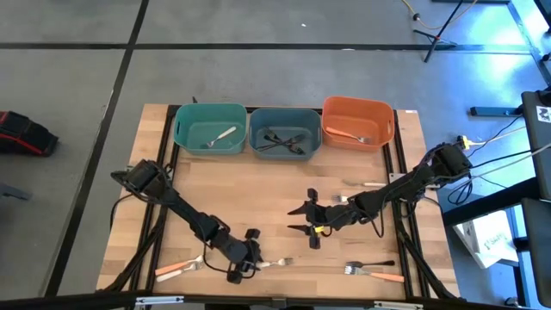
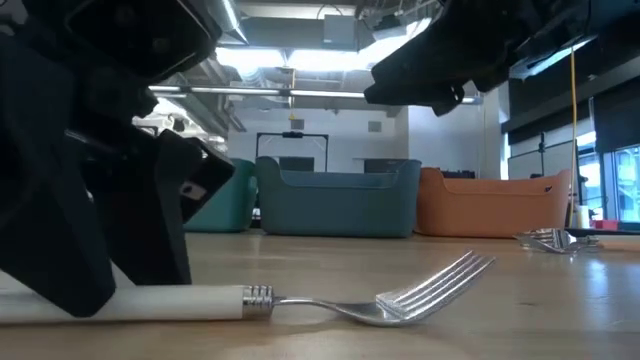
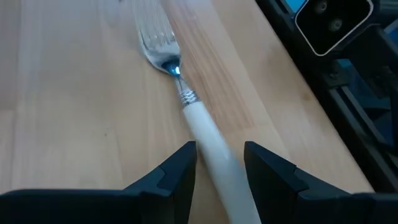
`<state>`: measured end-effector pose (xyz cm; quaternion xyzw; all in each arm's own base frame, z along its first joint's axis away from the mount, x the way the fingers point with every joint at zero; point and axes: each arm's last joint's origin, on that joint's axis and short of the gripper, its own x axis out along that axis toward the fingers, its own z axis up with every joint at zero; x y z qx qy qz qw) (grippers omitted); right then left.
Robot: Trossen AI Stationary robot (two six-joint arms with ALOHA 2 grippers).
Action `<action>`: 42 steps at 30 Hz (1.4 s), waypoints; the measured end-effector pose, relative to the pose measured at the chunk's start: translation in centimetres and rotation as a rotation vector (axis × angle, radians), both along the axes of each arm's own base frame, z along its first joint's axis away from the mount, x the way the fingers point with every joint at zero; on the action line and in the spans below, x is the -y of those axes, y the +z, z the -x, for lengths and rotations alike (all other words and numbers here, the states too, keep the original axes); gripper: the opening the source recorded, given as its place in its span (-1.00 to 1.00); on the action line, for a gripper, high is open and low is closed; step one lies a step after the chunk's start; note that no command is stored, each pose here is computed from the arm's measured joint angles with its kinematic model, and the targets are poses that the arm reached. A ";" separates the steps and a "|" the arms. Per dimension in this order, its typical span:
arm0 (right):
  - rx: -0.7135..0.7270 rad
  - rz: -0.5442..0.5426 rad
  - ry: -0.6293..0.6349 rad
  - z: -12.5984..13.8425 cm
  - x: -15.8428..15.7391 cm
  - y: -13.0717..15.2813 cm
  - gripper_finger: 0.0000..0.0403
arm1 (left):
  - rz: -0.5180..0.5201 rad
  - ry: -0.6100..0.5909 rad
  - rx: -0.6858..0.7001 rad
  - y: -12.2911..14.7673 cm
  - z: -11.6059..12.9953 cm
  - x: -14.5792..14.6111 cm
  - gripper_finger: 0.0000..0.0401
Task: Sort silverware by color (type)
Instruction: Put the bottom right white fork into the green bin
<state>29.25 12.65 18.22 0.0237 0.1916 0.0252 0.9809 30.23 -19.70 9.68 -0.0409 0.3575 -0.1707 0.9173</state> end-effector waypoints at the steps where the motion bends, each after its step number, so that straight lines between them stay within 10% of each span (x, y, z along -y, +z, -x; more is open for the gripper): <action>1: 0.000 -0.004 -0.002 0.0 0.0 0.0 -0.12 | -0.013 0.009 -0.006 -0.2 0.0 -0.1 -0.34; 24: 0.019 -0.028 -0.019 -0.1 0.0 0.2 -0.12 | -0.154 0.108 -0.037 -0.9 0.4 -0.8 -0.88; 42: 0.017 -0.026 -0.019 -0.1 0.0 0.2 -0.12 | -0.137 0.071 -0.046 -0.6 0.6 -0.6 -0.41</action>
